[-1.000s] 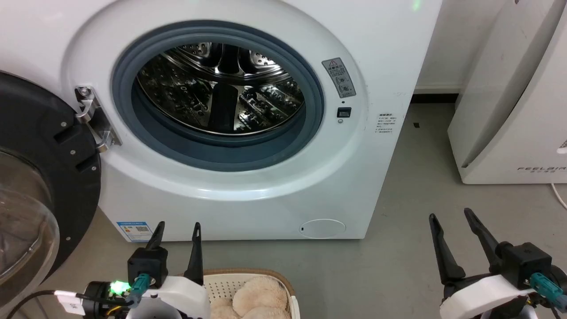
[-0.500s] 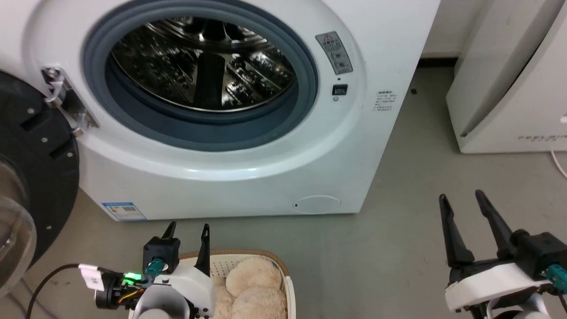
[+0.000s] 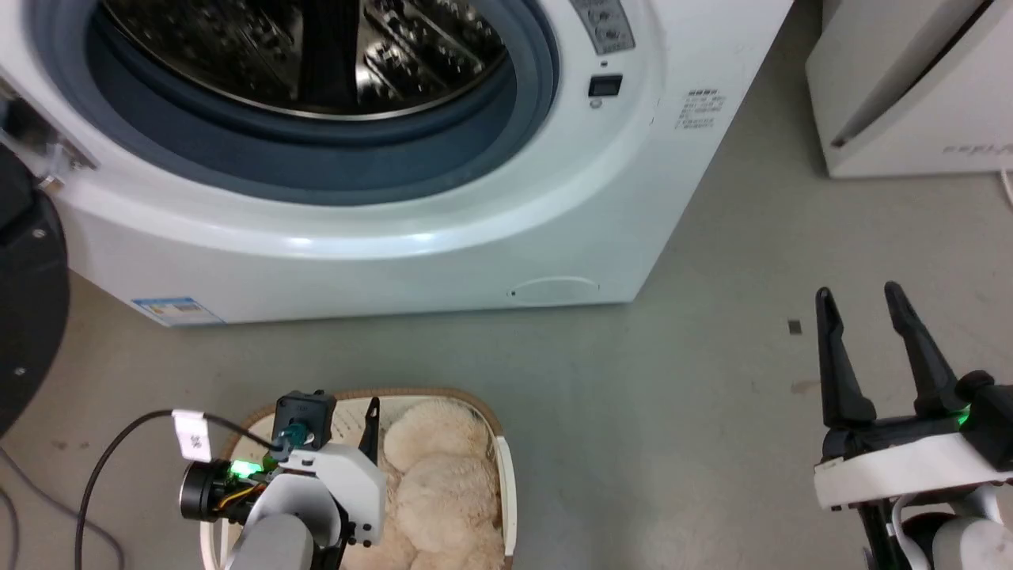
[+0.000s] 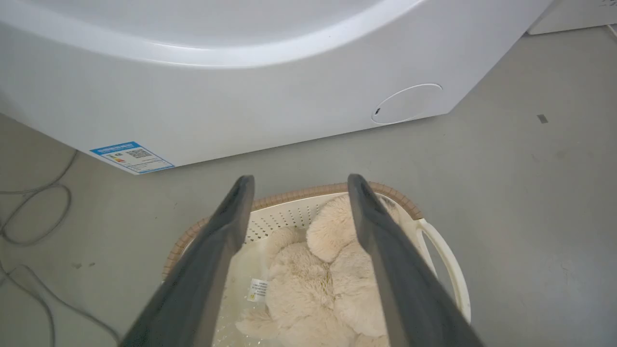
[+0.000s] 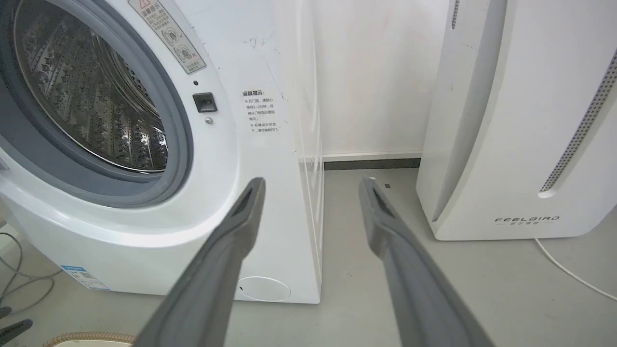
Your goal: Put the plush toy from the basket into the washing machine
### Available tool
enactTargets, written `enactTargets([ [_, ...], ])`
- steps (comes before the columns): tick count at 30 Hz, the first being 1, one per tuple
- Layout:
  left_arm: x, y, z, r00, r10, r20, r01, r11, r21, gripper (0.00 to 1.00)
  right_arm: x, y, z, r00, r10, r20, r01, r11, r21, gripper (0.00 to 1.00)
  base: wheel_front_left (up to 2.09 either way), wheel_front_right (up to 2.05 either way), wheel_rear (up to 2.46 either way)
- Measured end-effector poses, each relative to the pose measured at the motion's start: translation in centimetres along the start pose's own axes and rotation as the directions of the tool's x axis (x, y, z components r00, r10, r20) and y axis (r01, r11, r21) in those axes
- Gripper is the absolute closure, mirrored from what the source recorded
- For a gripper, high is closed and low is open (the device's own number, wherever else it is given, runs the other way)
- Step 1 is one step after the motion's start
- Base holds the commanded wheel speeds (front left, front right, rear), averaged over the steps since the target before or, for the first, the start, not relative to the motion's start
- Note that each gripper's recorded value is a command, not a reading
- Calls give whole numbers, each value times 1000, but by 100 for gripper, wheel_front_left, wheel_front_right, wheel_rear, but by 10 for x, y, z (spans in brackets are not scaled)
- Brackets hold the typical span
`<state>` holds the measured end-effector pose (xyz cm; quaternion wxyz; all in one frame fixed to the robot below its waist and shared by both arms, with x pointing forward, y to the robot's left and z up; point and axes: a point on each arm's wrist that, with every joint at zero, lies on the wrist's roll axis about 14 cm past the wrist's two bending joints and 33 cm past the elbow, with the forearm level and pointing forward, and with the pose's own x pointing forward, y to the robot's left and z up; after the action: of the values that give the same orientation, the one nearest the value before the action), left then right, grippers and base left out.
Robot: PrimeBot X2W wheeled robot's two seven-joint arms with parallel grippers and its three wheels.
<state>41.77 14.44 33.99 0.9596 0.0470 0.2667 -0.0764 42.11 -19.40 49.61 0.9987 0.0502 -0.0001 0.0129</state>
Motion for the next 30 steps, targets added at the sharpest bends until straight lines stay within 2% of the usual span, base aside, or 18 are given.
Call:
enactTargets([
  [10, 24, -14, -63, 962, -77, -263, 80, 997, 0, 0, 22, -9, -22, 1000, -20, -22, 20, 1000, 15, 0, 0, 0, 0],
  [21, 43, -28, -123, 864, -136, -484, 149, 989, -11, 0, 43, -16, -54, 998, -34, -59, 36, 999, 23, 0, 0, 0, 0],
  [30, 55, -31, -168, 776, -150, -612, 169, 985, -27, 0, 58, -23, -82, 995, -48, -86, 50, 998, 29, 0, 0, 0, 0],
])
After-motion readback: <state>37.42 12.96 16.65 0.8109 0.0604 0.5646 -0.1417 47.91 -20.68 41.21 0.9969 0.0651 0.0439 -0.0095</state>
